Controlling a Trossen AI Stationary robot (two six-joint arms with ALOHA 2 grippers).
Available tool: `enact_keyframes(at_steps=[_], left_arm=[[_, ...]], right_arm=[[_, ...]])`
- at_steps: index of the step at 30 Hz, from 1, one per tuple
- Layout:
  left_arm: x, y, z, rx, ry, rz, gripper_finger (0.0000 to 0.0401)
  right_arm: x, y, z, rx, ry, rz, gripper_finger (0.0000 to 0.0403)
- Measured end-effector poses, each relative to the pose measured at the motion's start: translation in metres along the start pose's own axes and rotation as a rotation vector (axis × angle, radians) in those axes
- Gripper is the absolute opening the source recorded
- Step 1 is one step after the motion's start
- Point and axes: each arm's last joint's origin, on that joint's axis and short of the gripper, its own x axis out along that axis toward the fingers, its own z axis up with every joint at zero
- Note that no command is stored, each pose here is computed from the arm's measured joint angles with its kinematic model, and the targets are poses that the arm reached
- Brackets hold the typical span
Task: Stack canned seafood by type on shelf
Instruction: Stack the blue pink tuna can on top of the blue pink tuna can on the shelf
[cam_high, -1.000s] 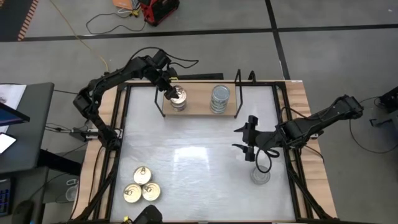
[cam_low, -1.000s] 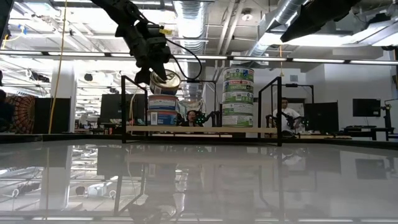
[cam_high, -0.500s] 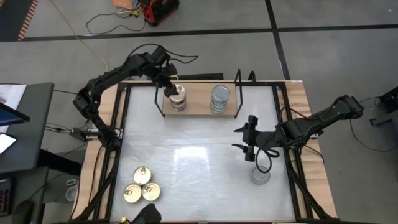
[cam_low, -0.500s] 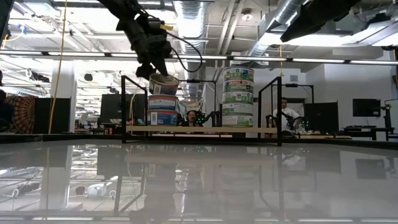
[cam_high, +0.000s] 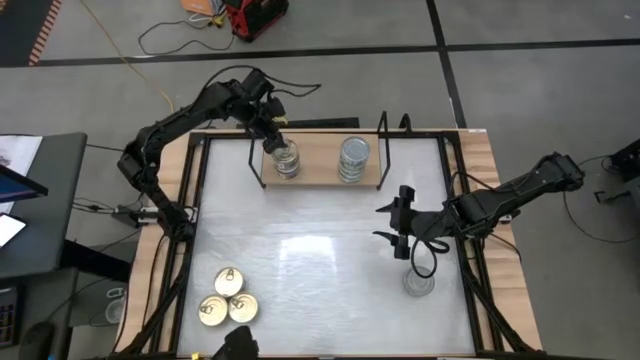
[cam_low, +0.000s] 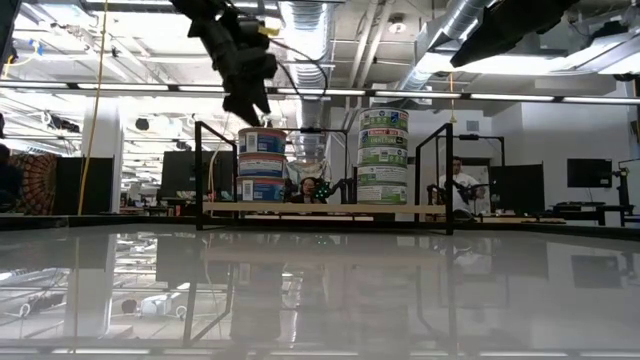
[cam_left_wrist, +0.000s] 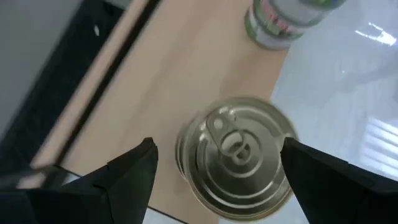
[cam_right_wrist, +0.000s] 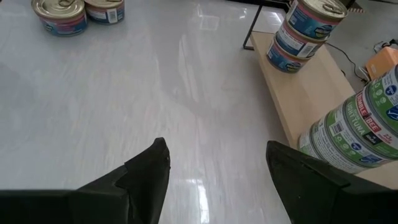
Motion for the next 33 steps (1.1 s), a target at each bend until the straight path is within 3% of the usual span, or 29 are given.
enact_keyframes(at_steps=[3, 5, 10, 13, 18, 24, 33], left_arm=[[-0.014, -0.015, 0.008, 0.097, -0.059, 0.007, 0.0325], [-0.023, -0.037, 0.01, 0.212, -0.079, 0.042, 0.0325], [-0.029, -0.12, -0.003, 0.558, -0.049, 0.164, 0.0321], [-0.03, -0.168, -0.023, 0.691, -0.034, 0.219, 0.0314], [-0.026, -0.228, -0.069, 0.688, 0.045, 0.145, 0.0301], [-0.024, -0.28, -0.124, 0.637, 0.164, 0.003, 0.0291], [0.001, -0.318, -0.191, 0.578, 0.205, -0.149, 0.0285]], right_arm=[[0.0, 0.0, 0.0, -0.002, 0.0, 0.0, 0.0292], [0.0, 0.0, 0.0, -0.005, 0.0, -0.002, 0.0292], [0.001, -0.002, 0.0, -0.003, 0.005, -0.012, 0.0292], [0.002, -0.004, 0.0, 0.007, 0.007, -0.021, 0.0292], [0.002, -0.004, 0.0, 0.018, 0.01, -0.024, 0.0292], [0.002, -0.005, 0.0, 0.012, 0.009, -0.028, 0.0292], [0.006, -0.012, 0.001, 0.007, 0.012, -0.058, 0.0292]])
